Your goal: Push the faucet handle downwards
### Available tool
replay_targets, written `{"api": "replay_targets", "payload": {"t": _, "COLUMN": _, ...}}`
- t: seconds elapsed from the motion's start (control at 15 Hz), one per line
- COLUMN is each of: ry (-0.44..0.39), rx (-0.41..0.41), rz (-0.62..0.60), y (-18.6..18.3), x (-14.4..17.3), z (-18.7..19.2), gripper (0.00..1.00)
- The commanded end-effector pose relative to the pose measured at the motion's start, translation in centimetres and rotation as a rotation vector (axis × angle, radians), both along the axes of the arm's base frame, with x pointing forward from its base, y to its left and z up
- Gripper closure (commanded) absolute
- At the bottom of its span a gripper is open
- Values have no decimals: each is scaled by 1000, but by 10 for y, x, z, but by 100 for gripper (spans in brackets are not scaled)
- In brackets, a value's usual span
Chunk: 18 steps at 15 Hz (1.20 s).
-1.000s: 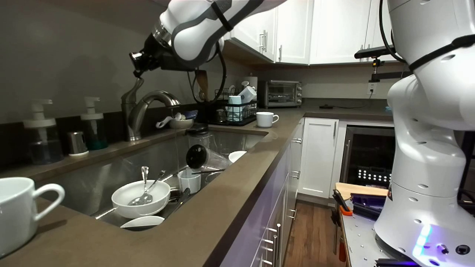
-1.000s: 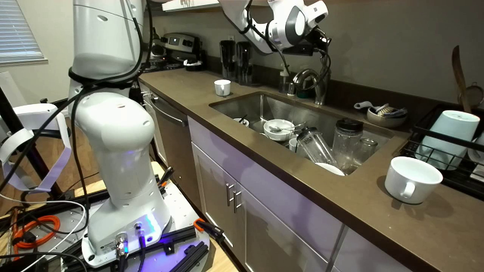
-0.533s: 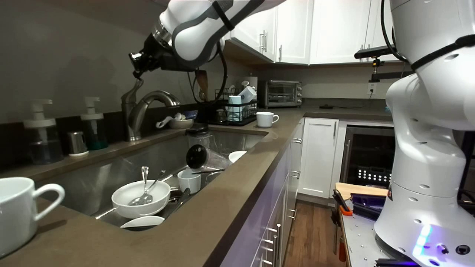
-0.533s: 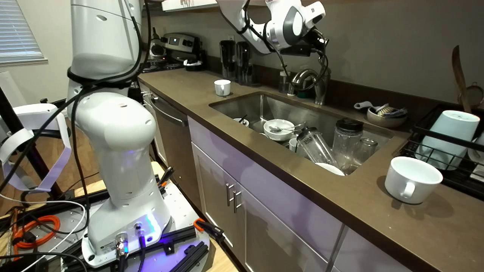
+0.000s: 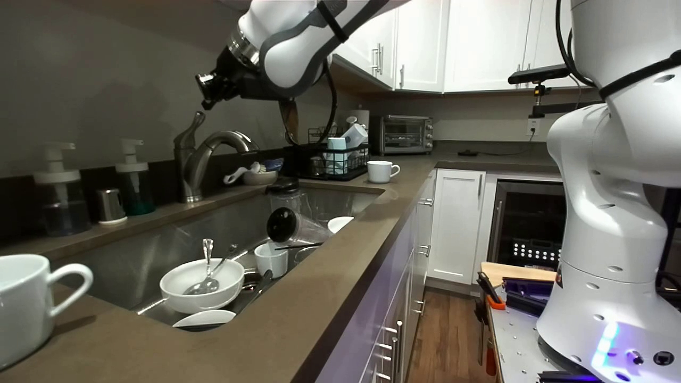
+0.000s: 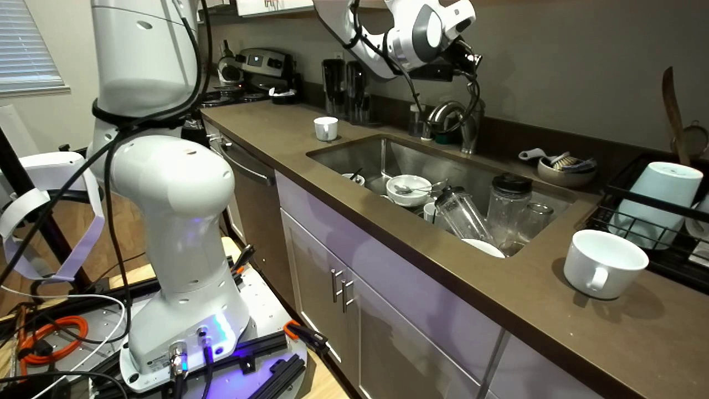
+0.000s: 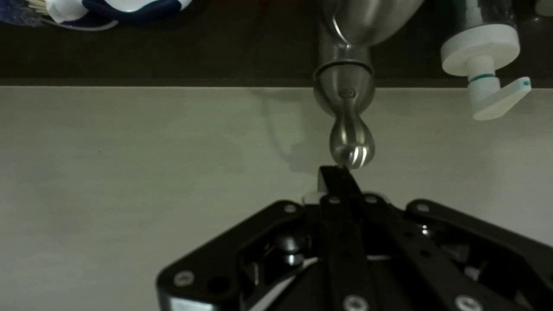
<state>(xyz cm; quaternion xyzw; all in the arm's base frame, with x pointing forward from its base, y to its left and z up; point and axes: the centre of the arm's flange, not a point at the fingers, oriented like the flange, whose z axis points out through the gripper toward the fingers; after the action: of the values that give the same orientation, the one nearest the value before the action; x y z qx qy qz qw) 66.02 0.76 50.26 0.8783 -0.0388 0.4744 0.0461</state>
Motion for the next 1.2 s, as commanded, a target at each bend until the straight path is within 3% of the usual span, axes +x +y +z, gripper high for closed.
{"api": "replay_targets", "payload": {"t": 0.0, "ry": -13, "rx": -5, "rz": -21, "y": 4, "x": -43, "z": 11, "gripper": 99}}
{"api": "replay_targets", "payload": {"t": 0.2, "ry": 21, "rx": 7, "rz": -26, "y": 0, "x": -62, "z": 21, "gripper": 99}}
{"api": "replay_targets", "payload": {"t": 0.73, "ry": 211, "rx": 15, "rz": -21, "y": 14, "x": -126, "z": 52, "gripper": 99}}
{"api": "replay_targets", "payload": {"t": 1.13, "ry": 346, "rx": 65, "rz": -25, "y": 31, "x": -166, "z": 62, "gripper": 99}}
